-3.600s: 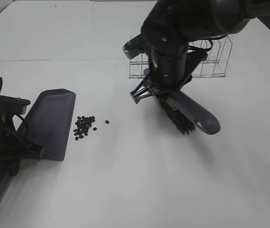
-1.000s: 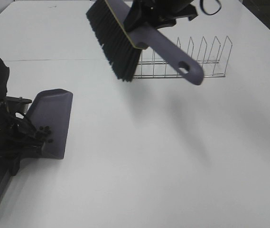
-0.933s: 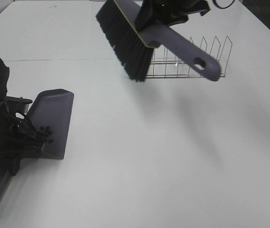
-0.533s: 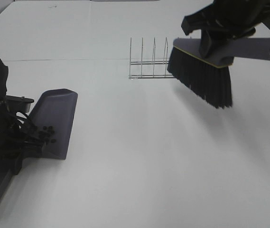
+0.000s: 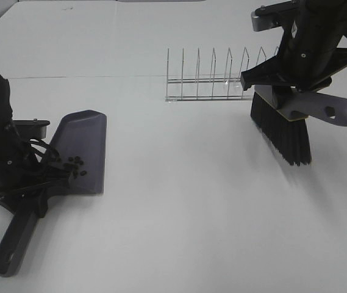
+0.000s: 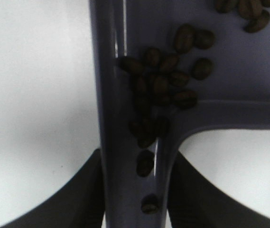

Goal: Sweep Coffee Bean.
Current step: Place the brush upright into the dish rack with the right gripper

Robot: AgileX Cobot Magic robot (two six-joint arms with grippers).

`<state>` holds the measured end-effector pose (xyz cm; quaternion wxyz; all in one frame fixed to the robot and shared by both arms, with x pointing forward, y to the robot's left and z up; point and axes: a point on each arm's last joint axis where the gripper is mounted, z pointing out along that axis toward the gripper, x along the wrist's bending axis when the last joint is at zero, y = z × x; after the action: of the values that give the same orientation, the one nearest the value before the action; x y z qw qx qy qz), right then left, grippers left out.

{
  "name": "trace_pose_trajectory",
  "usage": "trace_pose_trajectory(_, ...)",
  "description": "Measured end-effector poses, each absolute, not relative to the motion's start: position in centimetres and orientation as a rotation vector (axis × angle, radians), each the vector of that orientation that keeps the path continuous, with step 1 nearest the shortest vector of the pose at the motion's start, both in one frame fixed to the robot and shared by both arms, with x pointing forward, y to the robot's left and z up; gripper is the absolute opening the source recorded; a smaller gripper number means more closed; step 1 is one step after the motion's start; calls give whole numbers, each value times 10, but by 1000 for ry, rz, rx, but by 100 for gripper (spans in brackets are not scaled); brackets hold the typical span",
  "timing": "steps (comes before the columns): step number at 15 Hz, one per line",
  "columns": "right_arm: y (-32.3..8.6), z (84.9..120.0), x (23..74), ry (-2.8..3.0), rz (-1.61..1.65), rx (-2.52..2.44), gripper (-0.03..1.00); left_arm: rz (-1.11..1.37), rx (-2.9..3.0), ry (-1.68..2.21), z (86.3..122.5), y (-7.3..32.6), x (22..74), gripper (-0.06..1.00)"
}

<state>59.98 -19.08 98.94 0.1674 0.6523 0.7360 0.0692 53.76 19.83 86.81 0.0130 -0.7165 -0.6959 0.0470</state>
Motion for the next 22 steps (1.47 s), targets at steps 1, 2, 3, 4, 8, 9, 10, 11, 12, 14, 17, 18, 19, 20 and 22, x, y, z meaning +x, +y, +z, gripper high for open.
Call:
trace_pose_trajectory(1,-190,983,606,2070,218,1840,36,146,-2240,-2168,868,198,538,33)
trace_pose_trajectory(2,-189,976,611,2044,237,1838,36,146,-2250,-2161,868,198,538,33)
trace_pose_trajectory(3,-189,969,616,2022,249,1837,36,147,-2256,-2156,868,198,538,33)
trace_pose_trajectory(4,-188,963,620,1995,259,1843,36,144,-2260,-2156,868,198,538,33)
trace_pose_trajectory(8,-189,941,635,1912,293,1798,36,147,-2262,-2159,868,197,538,33)
trace_pose_trajectory(9,-188,939,637,1907,313,1785,36,147,-2262,-2159,868,197,538,33)
trace_pose_trajectory(10,-188,938,641,1888,315,1791,36,147,-2262,-2159,868,197,538,33)
trace_pose_trajectory(11,-187,939,647,1861,337,1808,36,147,-2262,-2159,868,197,538,33)
trace_pose_trajectory(12,-188,940,650,1844,348,1820,36,147,-2262,-2159,868,197,538,33)
trace_pose_trajectory(14,-194,943,668,1798,390,1832,36,147,-2262,-2159,868,197,538,33)
trace_pose_trajectory(17,-203,947,694,1757,459,1832,36,148,-2261,-2160,868,197,538,33)
trace_pose_trajectory(18,-206,944,701,1766,471,1831,36,149,-2261,-2160,868,197,538,33)
trace_pose_trajectory(19,-207,938,708,1787,475,1840,36,150,-2260,-2161,868,197,538,33)
trace_pose_trajectory(20,-207,934,711,1799,469,1845,36,150,-2259,-2160,868,197,538,33)
trace_pose_trajectory(22,-207,929,715,1813,457,1839,36,151,-2259,-2161,868,197,538,33)
